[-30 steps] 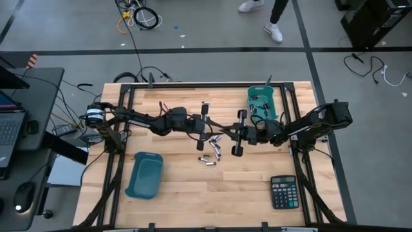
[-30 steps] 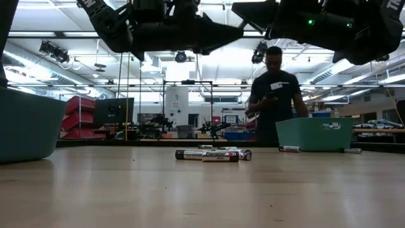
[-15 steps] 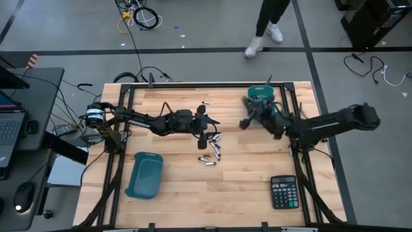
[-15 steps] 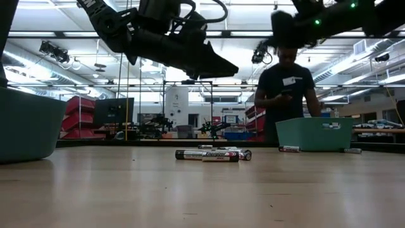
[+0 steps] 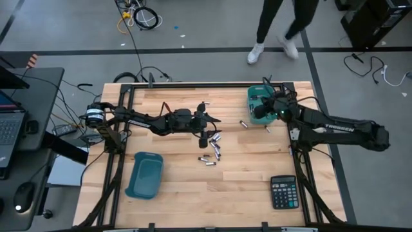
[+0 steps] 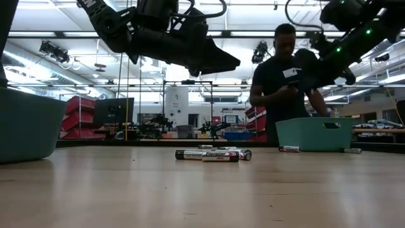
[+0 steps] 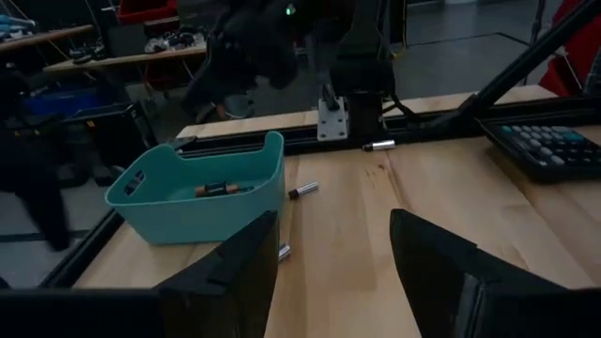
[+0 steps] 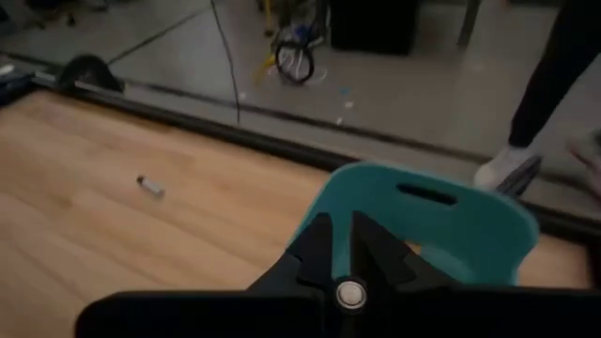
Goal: Sort batteries
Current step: Put the black battery into the green bin
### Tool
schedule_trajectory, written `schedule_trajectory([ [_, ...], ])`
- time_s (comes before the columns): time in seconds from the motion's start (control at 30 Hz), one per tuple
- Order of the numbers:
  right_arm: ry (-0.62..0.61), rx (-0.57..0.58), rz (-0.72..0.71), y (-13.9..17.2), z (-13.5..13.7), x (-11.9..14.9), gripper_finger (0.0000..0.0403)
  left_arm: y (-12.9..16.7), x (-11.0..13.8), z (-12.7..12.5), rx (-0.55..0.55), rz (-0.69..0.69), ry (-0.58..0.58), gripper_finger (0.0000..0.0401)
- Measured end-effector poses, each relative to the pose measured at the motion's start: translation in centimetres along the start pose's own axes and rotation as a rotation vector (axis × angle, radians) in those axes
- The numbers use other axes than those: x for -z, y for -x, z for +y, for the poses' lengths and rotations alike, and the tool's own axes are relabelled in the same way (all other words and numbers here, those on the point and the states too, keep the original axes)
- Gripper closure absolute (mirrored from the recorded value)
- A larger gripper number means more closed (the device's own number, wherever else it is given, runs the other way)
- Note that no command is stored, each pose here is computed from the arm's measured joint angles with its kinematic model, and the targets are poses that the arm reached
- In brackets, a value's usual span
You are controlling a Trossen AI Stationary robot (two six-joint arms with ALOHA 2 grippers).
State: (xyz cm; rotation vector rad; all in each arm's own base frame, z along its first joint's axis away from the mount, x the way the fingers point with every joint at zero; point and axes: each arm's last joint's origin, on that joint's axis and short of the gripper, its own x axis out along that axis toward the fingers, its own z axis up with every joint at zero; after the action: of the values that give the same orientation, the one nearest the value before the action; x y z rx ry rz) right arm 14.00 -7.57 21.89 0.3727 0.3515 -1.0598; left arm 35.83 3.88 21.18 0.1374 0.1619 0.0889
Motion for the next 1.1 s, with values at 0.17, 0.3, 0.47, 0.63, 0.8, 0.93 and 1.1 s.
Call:
schedule_trajectory([
  [0.17,0.017,0.012,0.051,-0.9,0.1,0.4,0.036,0.0,-0.3,0.0,-0.002,-0.031,0.028,0.0198],
  [0.3,0.037,0.025,0.079,-1.4,0.3,0.8,0.0363,0.0,-0.3,-0.3,0.006,-0.031,0.04,0.0198],
  [0.47,0.036,0.017,0.07,-1.7,0.5,0.7,0.0366,0.0,-0.2,-0.3,0.008,-0.016,0.043,0.0198],
  [0.63,0.053,-0.035,0.065,-1.7,0.8,0.5,0.0365,0.0,0.3,-0.4,0.014,0.035,0.043,0.0199],
  [0.8,0.068,-0.047,0.07,-1.7,0.8,0.6,0.0368,0.0,0.5,-0.4,0.017,0.056,0.046,0.0199],
  [0.93,0.067,-0.047,0.069,-1.7,0.8,0.5,0.0369,0.0,0.5,-0.4,0.017,0.057,0.046,0.0199],
  [1.1,0.071,-0.055,0.073,-1.7,0.8,0.6,0.0367,0.0,0.5,-0.4,0.017,0.059,0.046,0.0199],
])
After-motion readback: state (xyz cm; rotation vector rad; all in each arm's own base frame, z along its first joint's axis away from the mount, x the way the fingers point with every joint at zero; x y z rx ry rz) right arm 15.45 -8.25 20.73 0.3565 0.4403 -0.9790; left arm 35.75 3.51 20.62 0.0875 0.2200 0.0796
